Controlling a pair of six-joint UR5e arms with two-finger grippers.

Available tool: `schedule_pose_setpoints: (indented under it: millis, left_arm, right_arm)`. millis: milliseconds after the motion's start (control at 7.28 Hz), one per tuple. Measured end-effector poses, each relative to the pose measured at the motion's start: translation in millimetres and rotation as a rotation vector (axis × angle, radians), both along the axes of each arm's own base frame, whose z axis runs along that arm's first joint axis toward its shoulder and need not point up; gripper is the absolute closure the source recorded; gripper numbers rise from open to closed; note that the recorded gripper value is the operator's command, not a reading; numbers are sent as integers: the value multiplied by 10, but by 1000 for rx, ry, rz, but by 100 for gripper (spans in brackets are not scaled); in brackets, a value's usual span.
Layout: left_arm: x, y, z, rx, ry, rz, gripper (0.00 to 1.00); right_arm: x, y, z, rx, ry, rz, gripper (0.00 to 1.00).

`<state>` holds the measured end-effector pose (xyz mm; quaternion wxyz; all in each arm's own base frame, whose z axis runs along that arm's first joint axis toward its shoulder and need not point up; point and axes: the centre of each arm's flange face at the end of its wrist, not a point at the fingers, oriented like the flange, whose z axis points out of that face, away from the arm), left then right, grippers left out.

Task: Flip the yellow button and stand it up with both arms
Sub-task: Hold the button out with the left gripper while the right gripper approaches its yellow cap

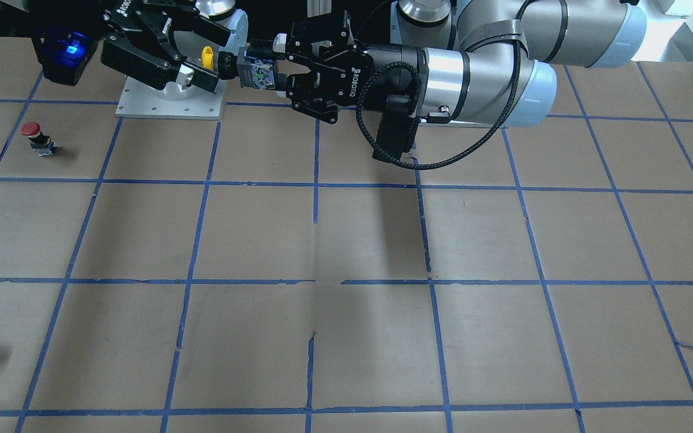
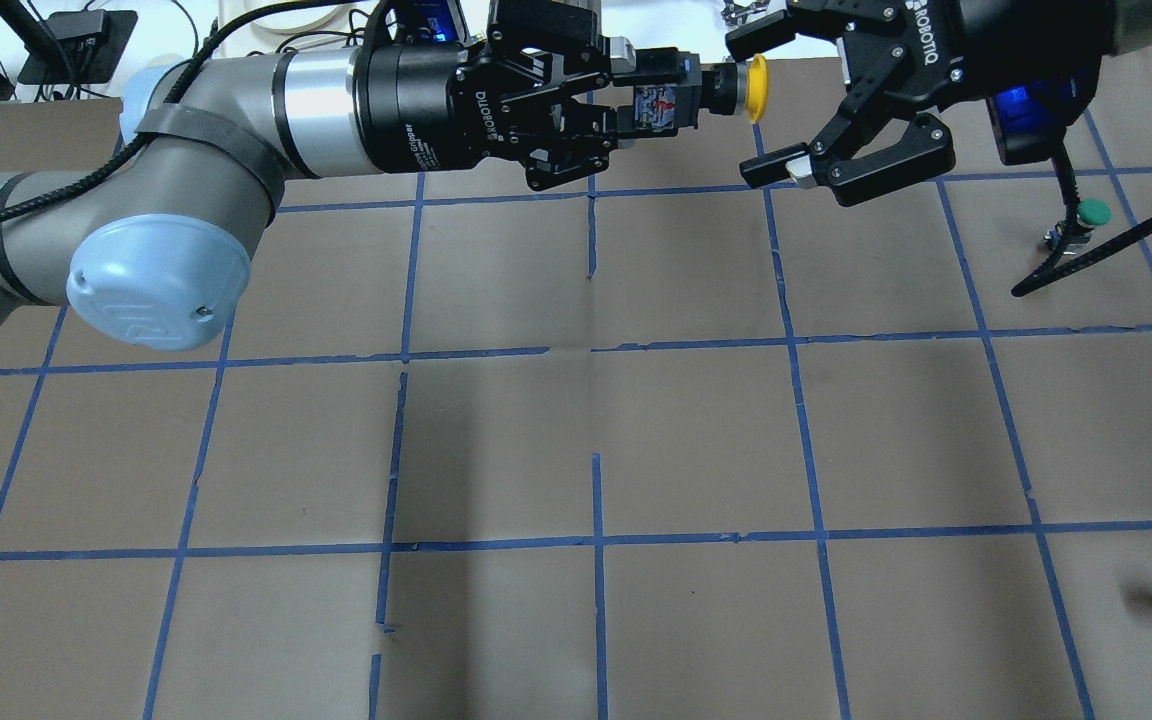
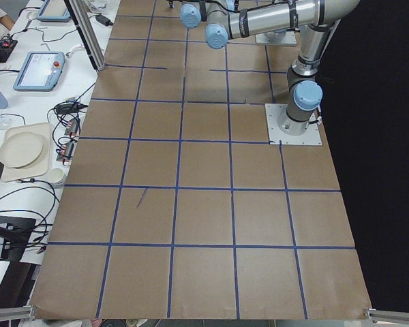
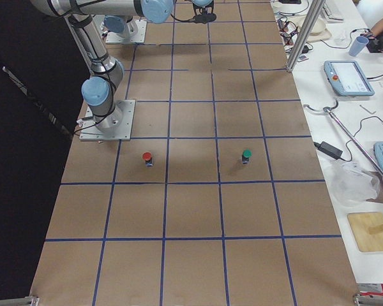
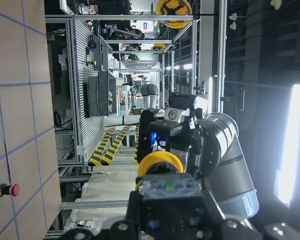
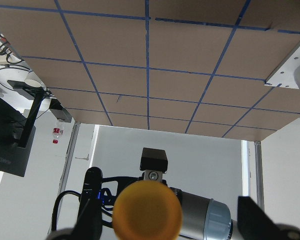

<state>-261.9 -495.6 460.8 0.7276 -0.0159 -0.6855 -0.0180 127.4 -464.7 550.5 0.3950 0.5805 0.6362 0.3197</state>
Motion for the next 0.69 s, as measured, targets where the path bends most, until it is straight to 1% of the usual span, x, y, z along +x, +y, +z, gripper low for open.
schedule_pose_setpoints:
  millis: [137, 275, 412, 550, 687]
  left_arm:
    - [0, 0, -1, 0, 0, 0, 89]
    - [0, 0, -3, 1, -1, 0, 89]
    - [-1, 1, -2, 0, 0, 0, 88]
    - [-1, 3, 2, 0, -1, 0, 45]
    - [0, 3, 6, 6, -2, -1, 4]
  right_arm:
    - [-1, -8, -7, 1, 0, 0, 77]
    - [-16, -24, -15, 1, -1, -3, 85]
    - [-29, -30, -16, 2, -3, -6, 88]
    - [-36, -36, -14, 3, -8, -9, 90]
    - [-39, -38, -12, 3, -12, -12, 90]
